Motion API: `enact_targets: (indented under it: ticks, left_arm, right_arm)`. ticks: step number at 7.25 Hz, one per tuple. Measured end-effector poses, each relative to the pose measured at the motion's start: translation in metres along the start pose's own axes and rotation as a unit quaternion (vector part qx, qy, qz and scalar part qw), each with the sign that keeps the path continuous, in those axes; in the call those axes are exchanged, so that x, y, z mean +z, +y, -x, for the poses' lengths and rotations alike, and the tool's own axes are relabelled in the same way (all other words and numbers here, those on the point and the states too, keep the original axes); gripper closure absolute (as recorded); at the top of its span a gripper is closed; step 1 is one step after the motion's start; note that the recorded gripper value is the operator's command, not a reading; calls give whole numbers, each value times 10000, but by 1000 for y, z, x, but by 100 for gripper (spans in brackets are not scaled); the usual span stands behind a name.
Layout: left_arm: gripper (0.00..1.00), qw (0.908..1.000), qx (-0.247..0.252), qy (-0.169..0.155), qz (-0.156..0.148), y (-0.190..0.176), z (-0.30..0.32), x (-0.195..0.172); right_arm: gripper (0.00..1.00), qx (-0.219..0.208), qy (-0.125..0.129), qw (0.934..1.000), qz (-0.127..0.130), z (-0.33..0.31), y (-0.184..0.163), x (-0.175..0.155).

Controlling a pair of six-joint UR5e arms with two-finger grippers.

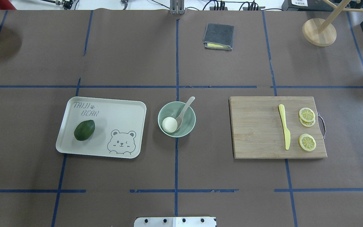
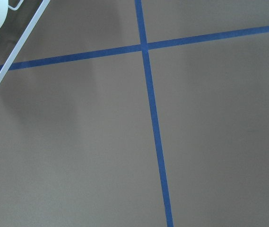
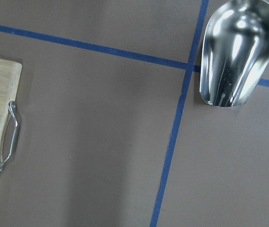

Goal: Put spoon and bun in bowl

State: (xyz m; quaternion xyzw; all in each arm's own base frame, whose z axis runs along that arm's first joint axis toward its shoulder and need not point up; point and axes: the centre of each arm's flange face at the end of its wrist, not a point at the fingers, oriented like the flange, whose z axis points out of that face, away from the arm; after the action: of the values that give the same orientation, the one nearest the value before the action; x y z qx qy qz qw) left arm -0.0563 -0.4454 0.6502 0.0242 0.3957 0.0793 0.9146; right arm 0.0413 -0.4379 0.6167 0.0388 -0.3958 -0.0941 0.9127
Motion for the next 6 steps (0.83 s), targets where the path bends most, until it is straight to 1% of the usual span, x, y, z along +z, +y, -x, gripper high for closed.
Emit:
enact_targets:
  ticks: [2, 4, 6]
  left_arm:
    - [0, 10000, 13, -3, -12, 0, 0, 0]
    - [0, 10000, 20, -1, -19, 0, -1, -1]
    - [0, 10000, 44, -5, -44, -1, -3, -3]
  right_arm:
    - [0, 23, 58, 10000, 14, -1, 1, 1]
    - [0, 277, 71, 9996, 6, -1, 1, 0]
    - [0, 408, 49, 9992, -12, 0, -1, -1]
